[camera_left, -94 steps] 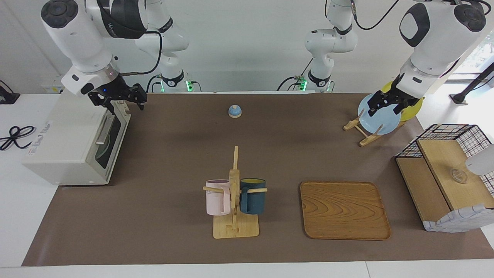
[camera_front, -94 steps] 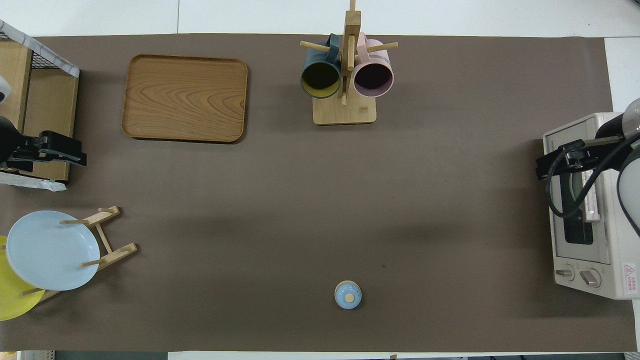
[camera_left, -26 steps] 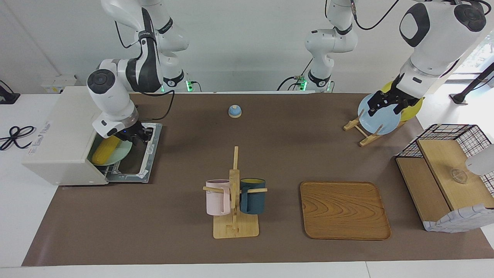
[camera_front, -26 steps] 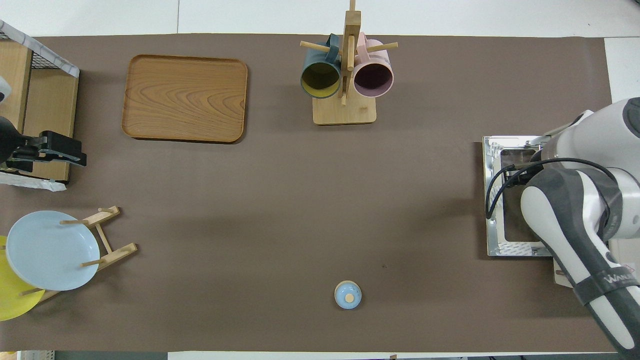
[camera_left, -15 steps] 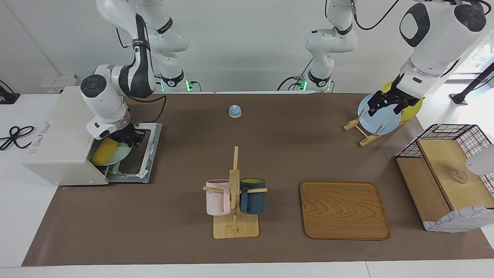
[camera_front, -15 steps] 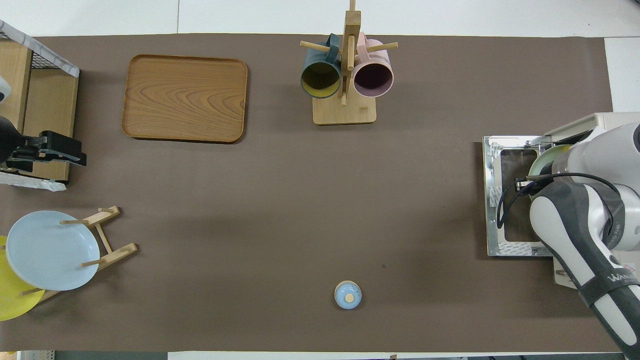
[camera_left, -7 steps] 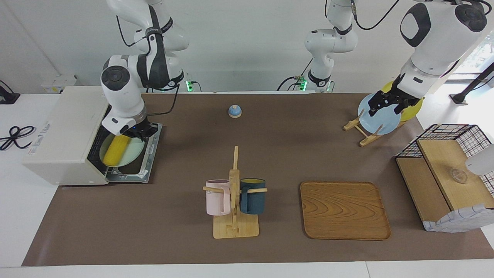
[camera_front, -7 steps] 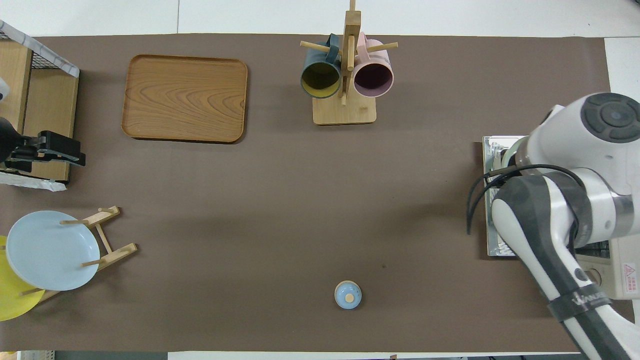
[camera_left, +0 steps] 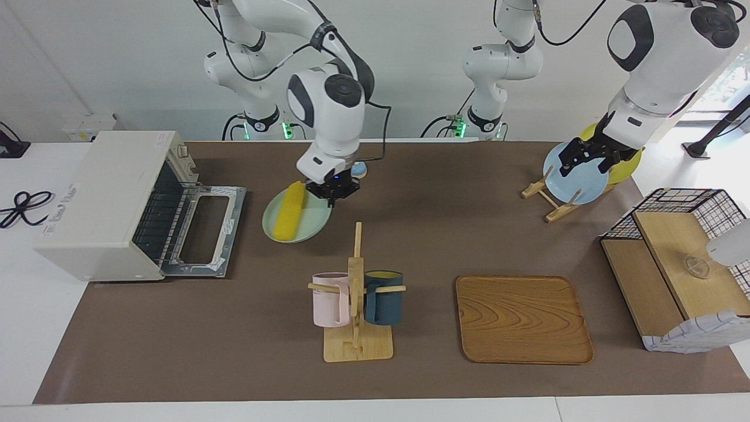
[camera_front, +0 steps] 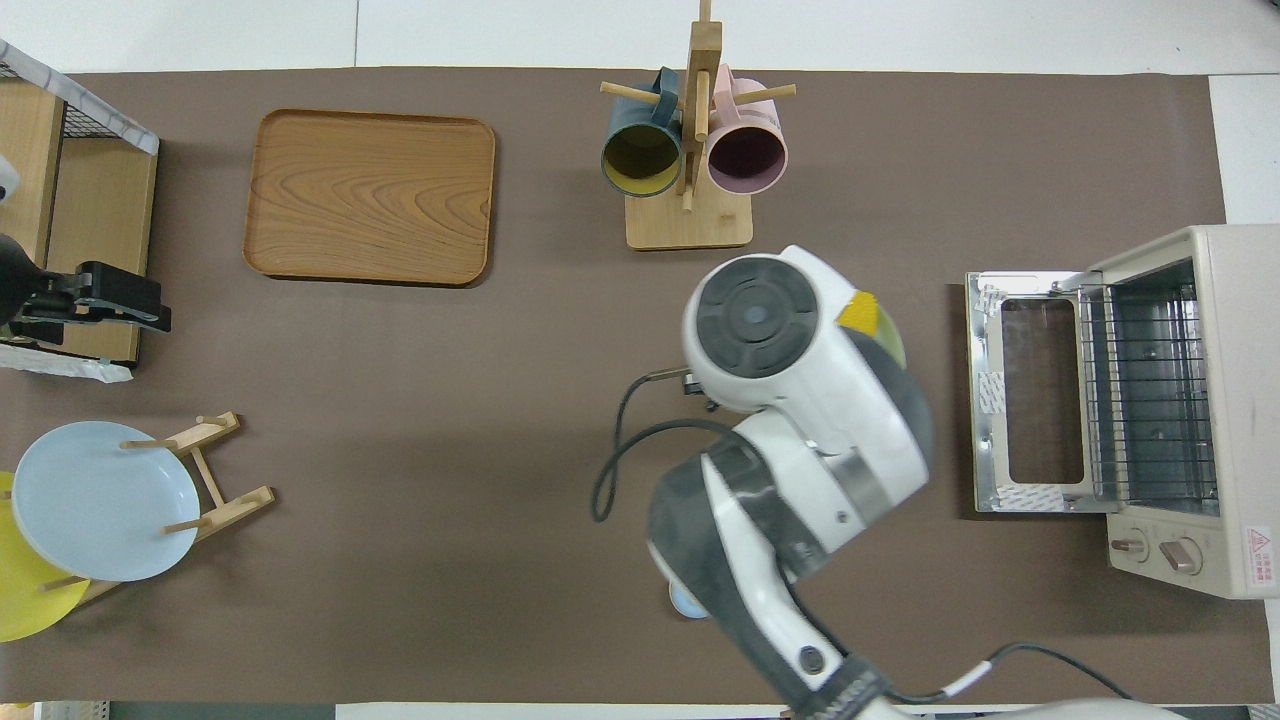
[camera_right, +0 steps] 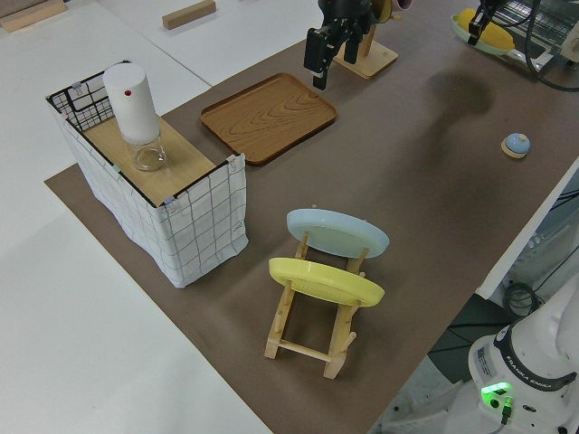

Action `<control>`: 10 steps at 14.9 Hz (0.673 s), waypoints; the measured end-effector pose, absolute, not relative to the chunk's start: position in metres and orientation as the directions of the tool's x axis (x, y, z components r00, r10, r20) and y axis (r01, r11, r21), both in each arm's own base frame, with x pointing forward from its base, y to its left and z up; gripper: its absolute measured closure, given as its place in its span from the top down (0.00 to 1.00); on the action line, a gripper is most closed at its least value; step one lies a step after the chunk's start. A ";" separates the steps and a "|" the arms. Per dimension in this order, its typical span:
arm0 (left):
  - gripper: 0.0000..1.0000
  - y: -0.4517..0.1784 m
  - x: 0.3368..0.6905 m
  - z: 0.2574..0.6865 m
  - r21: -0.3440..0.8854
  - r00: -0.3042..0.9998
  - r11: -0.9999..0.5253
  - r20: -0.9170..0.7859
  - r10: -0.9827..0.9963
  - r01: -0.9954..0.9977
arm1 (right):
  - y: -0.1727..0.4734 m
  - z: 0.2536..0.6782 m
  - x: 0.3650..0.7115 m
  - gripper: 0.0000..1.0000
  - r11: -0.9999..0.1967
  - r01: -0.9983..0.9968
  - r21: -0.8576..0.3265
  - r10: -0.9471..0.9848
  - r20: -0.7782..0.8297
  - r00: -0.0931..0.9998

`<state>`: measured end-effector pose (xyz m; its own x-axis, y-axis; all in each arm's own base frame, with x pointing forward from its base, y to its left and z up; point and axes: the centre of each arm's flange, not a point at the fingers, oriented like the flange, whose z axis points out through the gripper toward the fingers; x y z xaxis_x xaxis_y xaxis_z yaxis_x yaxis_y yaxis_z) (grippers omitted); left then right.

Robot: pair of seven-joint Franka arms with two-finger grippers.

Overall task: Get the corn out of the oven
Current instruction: 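Pull the plate with corn out and lower it onto the table center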

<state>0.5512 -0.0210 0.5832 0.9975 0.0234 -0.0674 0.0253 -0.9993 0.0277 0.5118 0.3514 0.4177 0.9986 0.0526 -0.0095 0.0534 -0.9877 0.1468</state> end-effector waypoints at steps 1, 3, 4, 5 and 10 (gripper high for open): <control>1.00 -0.021 0.551 0.583 0.028 0.997 -0.999 -0.067 0.023 0.025 | 0.384 0.404 0.510 0.03 -0.989 0.033 0.143 0.034 0.002 0.999; 1.00 -0.021 0.551 0.583 0.028 0.997 -0.999 -0.067 0.024 0.025 | 0.435 0.371 0.513 0.03 -0.995 0.020 0.101 0.025 0.049 0.999; 1.00 -0.021 0.551 0.583 0.028 0.997 -0.999 -0.067 0.024 0.026 | 0.451 0.356 0.513 0.03 -0.997 0.022 0.074 0.026 0.063 0.998; 1.00 -0.020 0.551 0.583 0.028 0.997 -0.999 -0.067 0.024 0.026 | 0.459 0.344 0.513 0.03 -0.999 0.019 0.050 0.022 0.064 0.998; 1.00 -0.020 0.551 0.583 0.028 0.997 -0.999 -0.067 0.025 0.027 | 0.449 0.338 0.532 0.15 -0.999 -0.037 -0.036 -0.040 0.081 0.996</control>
